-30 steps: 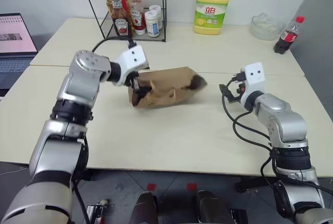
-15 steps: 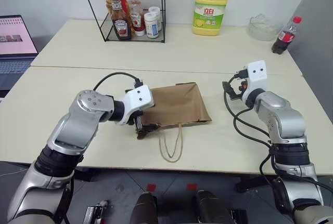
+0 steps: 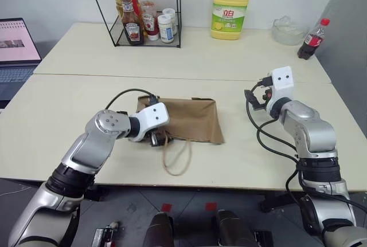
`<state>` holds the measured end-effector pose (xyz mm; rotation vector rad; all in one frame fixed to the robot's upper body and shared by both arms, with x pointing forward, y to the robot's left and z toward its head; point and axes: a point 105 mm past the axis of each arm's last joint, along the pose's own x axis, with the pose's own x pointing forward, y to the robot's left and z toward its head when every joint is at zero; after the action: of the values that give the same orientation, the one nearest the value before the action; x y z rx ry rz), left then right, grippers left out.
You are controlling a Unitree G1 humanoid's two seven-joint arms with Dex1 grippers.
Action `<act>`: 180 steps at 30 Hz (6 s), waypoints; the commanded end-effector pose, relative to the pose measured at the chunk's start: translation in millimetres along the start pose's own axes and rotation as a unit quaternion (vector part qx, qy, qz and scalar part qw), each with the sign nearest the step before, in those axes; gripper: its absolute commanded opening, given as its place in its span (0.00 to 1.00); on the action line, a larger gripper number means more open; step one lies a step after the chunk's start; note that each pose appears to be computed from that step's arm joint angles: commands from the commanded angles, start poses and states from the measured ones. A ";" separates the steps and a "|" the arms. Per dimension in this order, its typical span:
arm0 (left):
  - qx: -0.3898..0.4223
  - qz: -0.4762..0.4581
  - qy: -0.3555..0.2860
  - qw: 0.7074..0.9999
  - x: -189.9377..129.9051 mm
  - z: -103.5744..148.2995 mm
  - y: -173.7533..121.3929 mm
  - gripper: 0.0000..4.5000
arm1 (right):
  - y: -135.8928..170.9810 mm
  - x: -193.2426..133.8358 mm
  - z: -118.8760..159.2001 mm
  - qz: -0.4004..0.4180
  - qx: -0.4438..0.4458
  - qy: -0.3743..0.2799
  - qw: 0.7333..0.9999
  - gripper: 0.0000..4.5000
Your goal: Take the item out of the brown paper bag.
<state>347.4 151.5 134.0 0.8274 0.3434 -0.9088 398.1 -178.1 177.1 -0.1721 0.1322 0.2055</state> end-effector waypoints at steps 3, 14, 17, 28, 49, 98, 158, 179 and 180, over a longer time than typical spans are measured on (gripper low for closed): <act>0.016 -0.011 -0.026 0.999 -13.3 11.7 9.6 1.00 | -1.1 -5.3 24.4 0.004 -0.016 -0.044 0.999 0.99; 0.155 -0.123 -0.052 0.979 -55.0 24.6 -0.4 1.00 | 11.4 -11.9 28.2 0.065 -0.046 -0.056 0.995 0.99; 0.180 -0.125 -0.093 0.971 -52.1 37.6 -0.6 1.00 | 26.2 -18.6 30.2 0.116 -0.066 -0.066 0.989 0.99; 0.321 -0.192 -0.073 0.925 -42.9 16.9 -20.1 1.00 | 52.6 -64.6 0.2 0.321 -0.138 -0.007 0.937 0.99; 0.040 -0.119 -0.199 0.972 -37.5 61.5 16.7 0.11 | 116.0 -108.9 -40.4 0.494 -0.252 0.016 0.832 1.00; -0.120 -0.024 -0.244 0.962 -23.1 99.1 58.3 0.00 | 236.8 -56.6 -50.1 0.399 -0.510 -0.305 0.698 0.16; -0.215 0.105 -0.294 0.925 -33.9 118.3 128.7 0.00 | 112.8 -105.0 -81.5 0.503 -0.439 -0.085 0.740 0.50; -0.211 0.106 -0.300 0.924 -32.2 121.4 129.7 0.00 | 162.7 -112.2 59.0 0.505 0.082 -0.125 0.850 0.44; -0.210 0.106 -0.300 0.925 -31.8 122.1 129.8 0.00 | 169.1 -109.8 62.6 0.509 0.102 -0.126 0.846 0.37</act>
<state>427.9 126.1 274.9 0.1361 -0.0214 -0.7870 262.6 -28.6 218.8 0.1262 -0.0157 1.2764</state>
